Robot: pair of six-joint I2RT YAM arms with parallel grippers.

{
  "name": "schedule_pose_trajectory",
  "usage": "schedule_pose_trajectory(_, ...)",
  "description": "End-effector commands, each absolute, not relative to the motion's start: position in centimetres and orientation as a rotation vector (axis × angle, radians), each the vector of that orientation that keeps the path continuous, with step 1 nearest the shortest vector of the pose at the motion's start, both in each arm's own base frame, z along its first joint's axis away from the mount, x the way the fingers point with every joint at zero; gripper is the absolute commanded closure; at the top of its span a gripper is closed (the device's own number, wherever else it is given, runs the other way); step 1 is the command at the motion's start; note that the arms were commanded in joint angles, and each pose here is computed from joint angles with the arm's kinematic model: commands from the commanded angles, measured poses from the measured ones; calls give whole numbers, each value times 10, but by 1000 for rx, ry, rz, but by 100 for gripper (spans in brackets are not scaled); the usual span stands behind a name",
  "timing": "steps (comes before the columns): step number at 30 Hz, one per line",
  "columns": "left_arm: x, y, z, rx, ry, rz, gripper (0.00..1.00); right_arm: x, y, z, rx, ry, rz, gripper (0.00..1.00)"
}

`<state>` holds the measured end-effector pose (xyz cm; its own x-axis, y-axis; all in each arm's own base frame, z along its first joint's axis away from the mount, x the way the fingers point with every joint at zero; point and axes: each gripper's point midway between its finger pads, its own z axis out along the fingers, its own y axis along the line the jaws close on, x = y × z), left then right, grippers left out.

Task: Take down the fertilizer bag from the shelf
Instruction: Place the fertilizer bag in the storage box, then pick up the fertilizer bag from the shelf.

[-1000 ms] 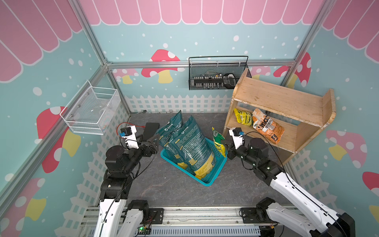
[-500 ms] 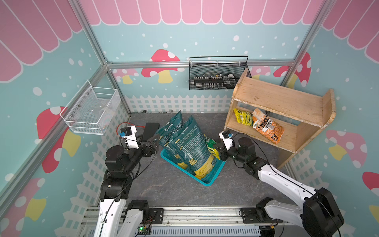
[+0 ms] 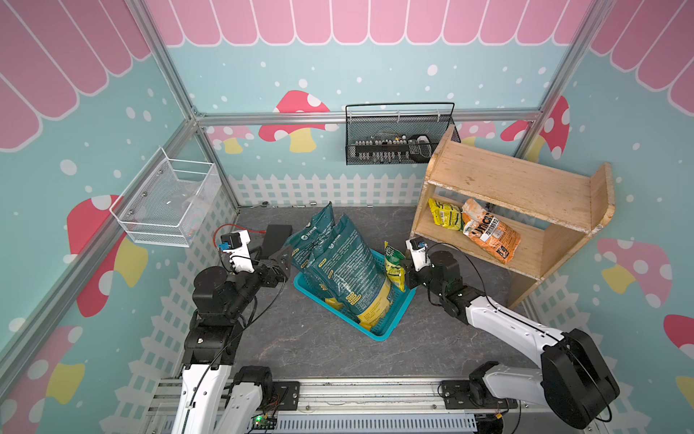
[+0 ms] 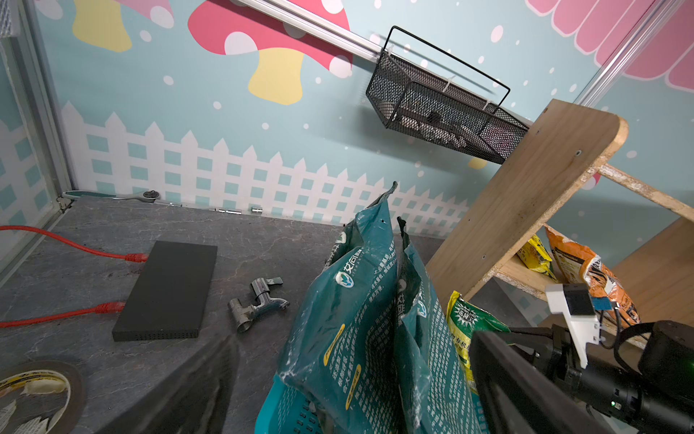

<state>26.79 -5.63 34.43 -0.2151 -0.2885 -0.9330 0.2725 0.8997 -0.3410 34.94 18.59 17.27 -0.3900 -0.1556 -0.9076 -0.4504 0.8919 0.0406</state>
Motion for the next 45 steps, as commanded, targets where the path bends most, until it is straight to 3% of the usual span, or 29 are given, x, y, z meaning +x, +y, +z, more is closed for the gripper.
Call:
schedule_pose_trajectory(1,267,-57,343,-6,1705,-522,1,358,166,185,-358,1947,233,74)
schedule_pose_trajectory(5,267,-57,344,-7,1704,-522,1,358,169,182,-376,1959,243,60)
schedule_pose_trajectory(12,267,-57,345,-8,1703,-520,1,347,187,197,-457,1903,359,50)
schedule_pose_trajectory(17,267,-57,344,-6,1703,-521,1,340,156,230,-317,1851,258,36)
schedule_pose_trajectory(28,267,-56,344,-10,1703,-512,1,333,82,318,-12,1826,-57,32)
schedule_pose_trajectory(34,267,-57,343,-7,1707,-520,1,345,56,313,43,1900,-333,24)
schedule_pose_trajectory(38,267,-57,343,-7,1707,-520,1,355,45,302,41,1946,-512,14)
schedule_pose_trajectory(45,267,-57,343,-6,1705,-520,1,370,31,293,80,1973,-610,11)
